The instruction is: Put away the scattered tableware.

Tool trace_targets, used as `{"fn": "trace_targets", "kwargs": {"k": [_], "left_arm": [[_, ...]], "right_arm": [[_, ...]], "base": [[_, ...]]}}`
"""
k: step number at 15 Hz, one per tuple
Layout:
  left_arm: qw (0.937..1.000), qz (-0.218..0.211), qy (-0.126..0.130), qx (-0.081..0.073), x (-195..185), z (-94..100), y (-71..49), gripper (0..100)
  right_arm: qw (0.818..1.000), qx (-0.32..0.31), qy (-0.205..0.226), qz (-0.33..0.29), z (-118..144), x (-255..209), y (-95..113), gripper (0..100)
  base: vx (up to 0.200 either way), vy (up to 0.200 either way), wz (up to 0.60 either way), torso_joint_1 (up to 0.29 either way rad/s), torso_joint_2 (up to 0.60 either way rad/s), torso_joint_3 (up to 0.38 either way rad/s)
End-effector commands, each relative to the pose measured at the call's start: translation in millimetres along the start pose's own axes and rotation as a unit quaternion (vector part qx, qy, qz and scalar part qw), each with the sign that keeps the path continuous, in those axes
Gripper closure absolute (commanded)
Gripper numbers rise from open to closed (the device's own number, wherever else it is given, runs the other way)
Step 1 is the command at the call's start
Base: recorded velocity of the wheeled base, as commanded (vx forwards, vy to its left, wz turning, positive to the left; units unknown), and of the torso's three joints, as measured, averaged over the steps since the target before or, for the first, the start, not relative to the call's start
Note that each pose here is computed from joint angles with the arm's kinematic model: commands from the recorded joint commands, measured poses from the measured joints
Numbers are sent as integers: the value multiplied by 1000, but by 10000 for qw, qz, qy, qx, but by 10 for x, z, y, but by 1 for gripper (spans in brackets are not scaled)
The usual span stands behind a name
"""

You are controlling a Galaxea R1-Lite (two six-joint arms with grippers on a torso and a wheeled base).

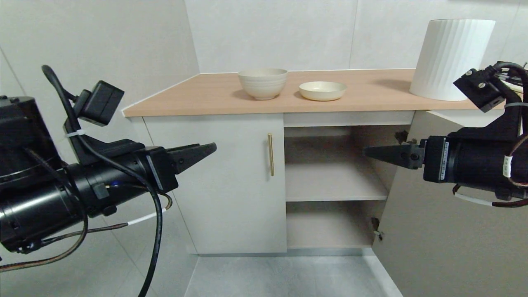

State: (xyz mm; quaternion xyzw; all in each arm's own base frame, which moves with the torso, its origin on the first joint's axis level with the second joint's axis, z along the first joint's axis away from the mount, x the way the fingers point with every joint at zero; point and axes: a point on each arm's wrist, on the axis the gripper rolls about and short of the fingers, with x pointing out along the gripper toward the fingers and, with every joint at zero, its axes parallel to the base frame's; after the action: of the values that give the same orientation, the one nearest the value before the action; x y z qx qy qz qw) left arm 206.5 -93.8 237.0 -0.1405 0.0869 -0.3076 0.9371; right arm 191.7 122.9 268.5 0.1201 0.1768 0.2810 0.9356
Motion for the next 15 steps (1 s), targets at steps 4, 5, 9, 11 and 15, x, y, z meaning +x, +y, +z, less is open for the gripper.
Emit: {"fn": "trace_targets", "kwargs": {"k": [4,5,9,11,15], "left_arm": [[9994,124,-301,62,-70,134,27,0],[9994,115,-306,64,-74,137,25,0],[9992,172,-356,76,-93,170,46,0],[9991,168,-393,78,-110,189,41,0],[9985,226,-490,88,-123,234,61,0]], "right_arm": [[9994,-2,-94,-326,30,63,-5,0],[9994,-3,-123,-316,39,44,-1,0],[9995,-20,-172,-269,49,1,20,0],[9997,-36,-160,-187,37,-11,61,0],[9998,-85,-203,16,36,-88,153,0]], "base": [[0,0,0,0,0,0],[0,0,0,0,0,0],[100,0,0,1,2,0],[200,0,0,0,0,2],[200,0,0,5,1,-1]]}}
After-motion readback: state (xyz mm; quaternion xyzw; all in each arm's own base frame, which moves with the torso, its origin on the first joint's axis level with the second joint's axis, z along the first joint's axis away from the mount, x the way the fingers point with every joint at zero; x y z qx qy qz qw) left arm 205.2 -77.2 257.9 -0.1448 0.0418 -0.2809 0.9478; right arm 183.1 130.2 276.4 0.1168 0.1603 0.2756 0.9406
